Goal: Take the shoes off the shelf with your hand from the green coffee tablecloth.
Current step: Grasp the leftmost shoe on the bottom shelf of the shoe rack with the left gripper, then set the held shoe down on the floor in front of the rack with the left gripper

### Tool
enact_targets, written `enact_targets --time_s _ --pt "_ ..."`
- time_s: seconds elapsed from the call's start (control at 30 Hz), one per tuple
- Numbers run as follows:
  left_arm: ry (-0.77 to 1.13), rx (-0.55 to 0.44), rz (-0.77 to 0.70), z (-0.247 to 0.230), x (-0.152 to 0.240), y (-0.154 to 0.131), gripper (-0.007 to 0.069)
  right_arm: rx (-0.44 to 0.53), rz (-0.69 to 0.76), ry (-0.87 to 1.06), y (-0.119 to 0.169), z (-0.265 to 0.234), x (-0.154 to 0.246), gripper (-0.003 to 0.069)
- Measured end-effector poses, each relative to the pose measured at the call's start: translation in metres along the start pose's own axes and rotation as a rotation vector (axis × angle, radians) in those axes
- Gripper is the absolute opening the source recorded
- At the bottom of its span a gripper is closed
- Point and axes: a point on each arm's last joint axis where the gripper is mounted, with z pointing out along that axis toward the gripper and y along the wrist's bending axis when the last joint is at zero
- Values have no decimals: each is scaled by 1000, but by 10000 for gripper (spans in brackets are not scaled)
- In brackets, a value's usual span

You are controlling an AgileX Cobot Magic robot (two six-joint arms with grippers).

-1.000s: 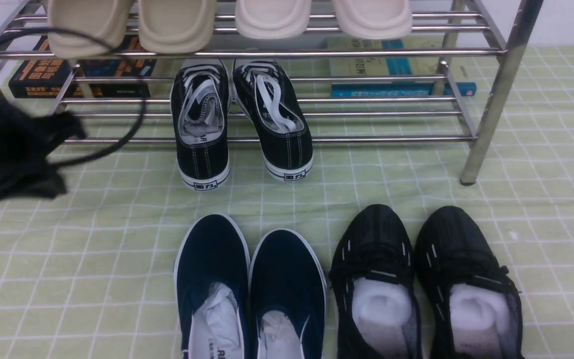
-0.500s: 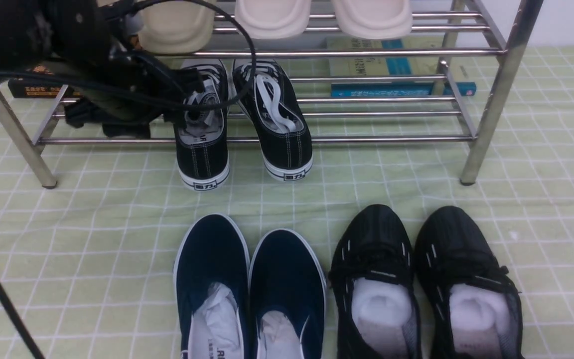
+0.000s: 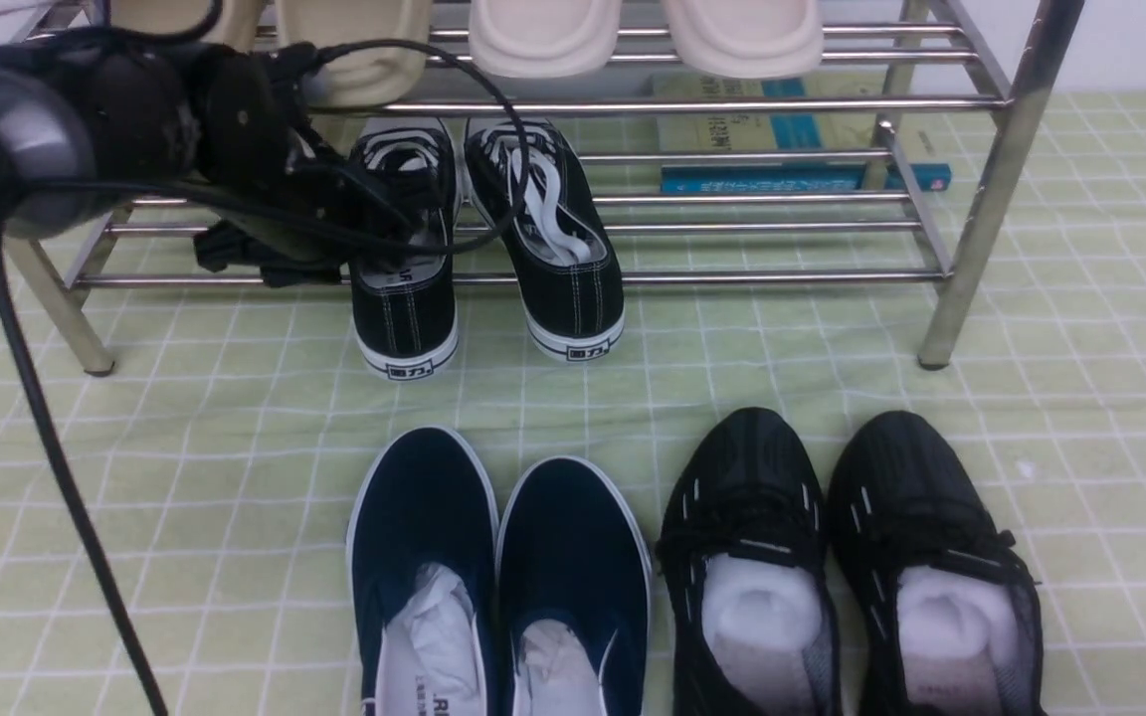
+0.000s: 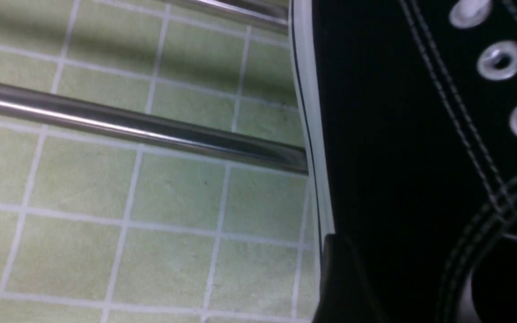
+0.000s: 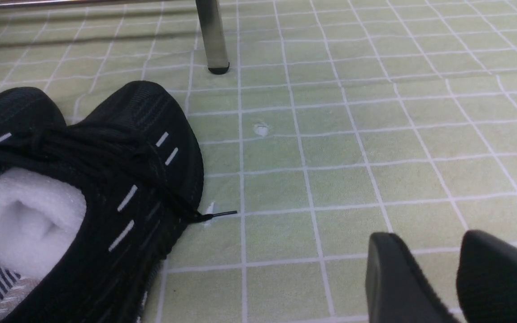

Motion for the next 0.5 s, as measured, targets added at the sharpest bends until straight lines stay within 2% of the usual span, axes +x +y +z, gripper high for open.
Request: enact_targets --time_s 0.13,0.3,0.37,0.5 --pt "-4 2 2 11 2 1 366 0 0 0 0 0 0 237" --pt "11 -18 22 13 4 3 118 0 0 0 0 0 0 237" --pt "20 -28 24 11 4 5 45 0 0 0 0 0 0 237" --pt "52 -36 3 -8 2 5 15 0 0 0 0 0 0 237"
